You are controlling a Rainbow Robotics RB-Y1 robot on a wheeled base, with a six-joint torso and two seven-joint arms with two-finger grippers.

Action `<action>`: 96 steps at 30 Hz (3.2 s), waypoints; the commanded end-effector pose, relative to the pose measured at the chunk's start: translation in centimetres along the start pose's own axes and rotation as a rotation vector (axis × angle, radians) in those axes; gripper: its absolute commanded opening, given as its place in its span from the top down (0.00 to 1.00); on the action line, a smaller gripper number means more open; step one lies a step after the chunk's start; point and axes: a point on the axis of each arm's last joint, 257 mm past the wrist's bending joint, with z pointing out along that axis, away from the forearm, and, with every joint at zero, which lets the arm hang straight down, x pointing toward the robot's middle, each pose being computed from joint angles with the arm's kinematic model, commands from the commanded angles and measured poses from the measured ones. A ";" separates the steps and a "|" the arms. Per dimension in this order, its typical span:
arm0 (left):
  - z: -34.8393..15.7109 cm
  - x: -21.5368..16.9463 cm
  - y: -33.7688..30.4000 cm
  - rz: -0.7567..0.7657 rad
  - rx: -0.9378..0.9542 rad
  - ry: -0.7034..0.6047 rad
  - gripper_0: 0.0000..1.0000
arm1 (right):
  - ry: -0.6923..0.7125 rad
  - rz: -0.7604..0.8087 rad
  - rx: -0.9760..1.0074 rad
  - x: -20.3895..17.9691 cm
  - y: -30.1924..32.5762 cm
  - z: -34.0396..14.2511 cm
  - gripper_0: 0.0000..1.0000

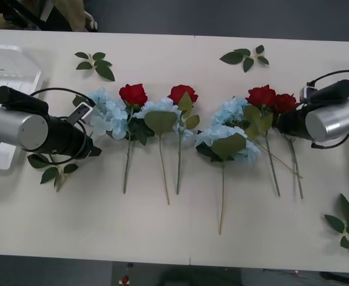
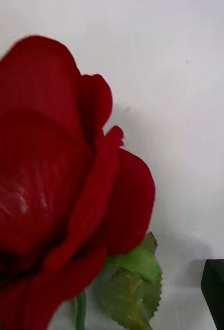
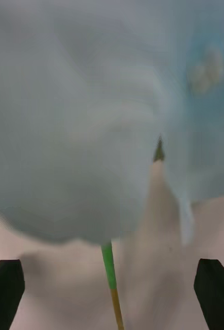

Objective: Put the red flowers into the right box and the blue flowers into the left box

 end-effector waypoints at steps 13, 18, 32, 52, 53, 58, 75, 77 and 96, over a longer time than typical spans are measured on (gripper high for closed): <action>-0.2 -1.5 1.0 0.026 -0.038 -0.030 0.94 | -0.017 0.042 -0.017 -1.3 1.0 -0.2 0.90; -0.2 -2.0 1.2 0.028 -0.043 -0.047 1.00 | -0.019 0.040 -0.013 -1.3 0.9 -0.3 1.00; -3.0 -3.9 4.1 0.062 -0.104 -0.124 1.00 | -0.011 0.046 0.006 -3.7 -1.1 -3.1 1.00; -16.4 -1.4 11.2 0.014 -0.148 -0.091 1.00 | -0.160 -0.016 0.090 -11.3 -9.5 -16.6 1.00; -17.1 -0.8 12.0 0.000 -0.158 -0.077 1.00 | -0.172 -0.037 0.105 -11.8 -10.3 -17.3 1.00; -20.2 1.4 15.8 -0.072 -0.213 -0.031 1.00 | -0.210 -0.122 0.176 -14.2 -14.6 -19.5 1.00; -26.2 12.5 30.5 -0.247 -0.553 0.119 1.00 | -0.262 -0.268 0.414 -16.8 -30.3 -19.9 1.00; -26.4 13.1 31.4 -0.245 -0.584 0.128 1.00 | -0.292 -0.292 0.440 -17.4 -31.3 -19.7 1.00; -20.8 15.2 32.1 -0.278 -0.619 0.100 0.99 | -0.337 -0.297 0.483 -17.4 -32.1 -13.3 1.00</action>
